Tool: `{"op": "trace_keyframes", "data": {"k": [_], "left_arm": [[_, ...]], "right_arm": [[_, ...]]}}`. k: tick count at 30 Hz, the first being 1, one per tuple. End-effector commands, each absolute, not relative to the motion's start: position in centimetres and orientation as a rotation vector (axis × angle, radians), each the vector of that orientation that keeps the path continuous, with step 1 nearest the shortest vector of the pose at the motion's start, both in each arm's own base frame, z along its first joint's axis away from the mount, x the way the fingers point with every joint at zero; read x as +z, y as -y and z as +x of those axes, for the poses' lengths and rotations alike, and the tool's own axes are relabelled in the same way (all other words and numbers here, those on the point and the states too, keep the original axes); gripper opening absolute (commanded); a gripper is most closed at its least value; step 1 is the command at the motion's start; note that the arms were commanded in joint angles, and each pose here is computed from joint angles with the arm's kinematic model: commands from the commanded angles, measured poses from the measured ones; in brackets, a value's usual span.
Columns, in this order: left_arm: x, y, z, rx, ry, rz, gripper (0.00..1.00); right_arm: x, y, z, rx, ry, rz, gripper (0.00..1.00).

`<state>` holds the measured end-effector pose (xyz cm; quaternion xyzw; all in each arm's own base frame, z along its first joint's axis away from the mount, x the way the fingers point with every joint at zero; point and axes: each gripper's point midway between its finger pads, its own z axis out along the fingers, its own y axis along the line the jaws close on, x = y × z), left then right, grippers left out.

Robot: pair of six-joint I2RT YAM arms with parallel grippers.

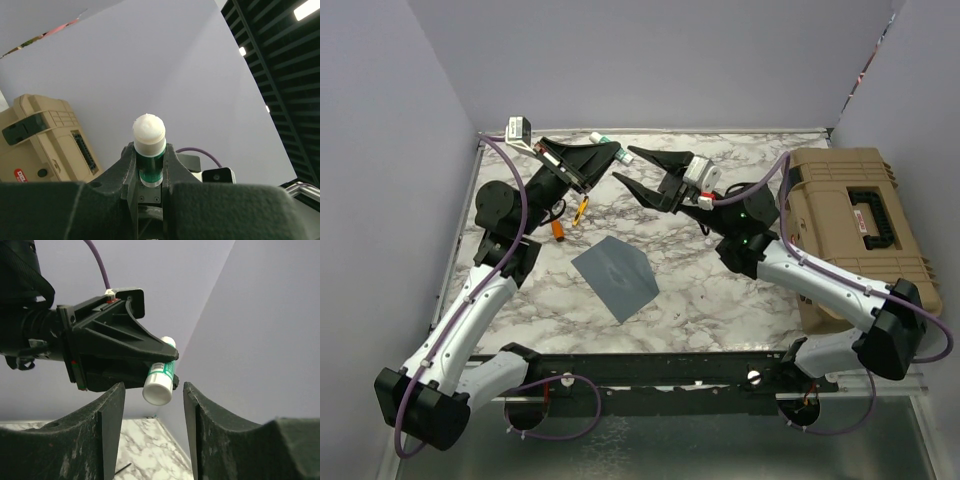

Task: Place the letter into the envelope and seal it

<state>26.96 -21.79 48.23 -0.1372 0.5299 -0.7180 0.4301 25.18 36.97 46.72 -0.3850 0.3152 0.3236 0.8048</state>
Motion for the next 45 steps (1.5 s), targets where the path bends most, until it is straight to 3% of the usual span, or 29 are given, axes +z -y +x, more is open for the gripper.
{"op": "trace_keyframes", "data": {"k": [1,9,15,23,29,33,37,39,40,43,45], "left_arm": [[50.1,22.1,25.7,-1.845,-1.318,-0.287,0.00],[49.7,22.2,25.4,-1.847,-1.338,-0.273,0.00],[48.8,22.1,25.6,-1.835,-1.355,-0.300,0.00],[48.6,22.2,25.7,-1.821,-1.377,-0.296,0.00],[48.3,22.3,26.0,-1.816,-1.386,-0.306,0.00],[48.3,22.5,26.0,-1.820,-1.392,-0.296,0.00],[48.2,22.4,26.0,-1.807,-1.398,-0.300,0.08],[48.2,22.4,26.1,-1.804,-1.397,-0.301,0.00],[48.2,22.4,26.2,-1.803,-1.396,-0.299,0.00],[48.6,22.5,26.2,-1.806,-1.389,-0.294,0.00],[48.6,22.5,26.3,-1.809,-1.390,-0.294,0.00]], "right_arm": [[48.6,-36.9,25.6,0.593,-0.604,-0.816,0.51],[49.2,-36.7,26.1,0.578,-0.616,-0.793,0.42],[48.7,-37.0,25.6,0.602,-0.615,-0.823,0.49],[49.2,-36.9,25.9,0.617,-0.627,-0.785,0.40],[49.2,-36.9,25.7,0.626,-0.619,-0.784,0.21],[49.5,-36.4,26.0,0.622,-0.633,-0.743,0.01],[49.6,-35.9,26.1,0.631,-0.647,-0.714,0.01],[49.2,-36.0,26.0,0.636,-0.654,-0.722,0.02],[49.0,-36.1,26.0,0.632,-0.652,-0.733,0.08],[48.3,-36.5,25.5,0.642,-0.637,-0.770,0.41],[48.3,-37.0,25.3,0.663,-0.632,-0.786,0.51]]}}
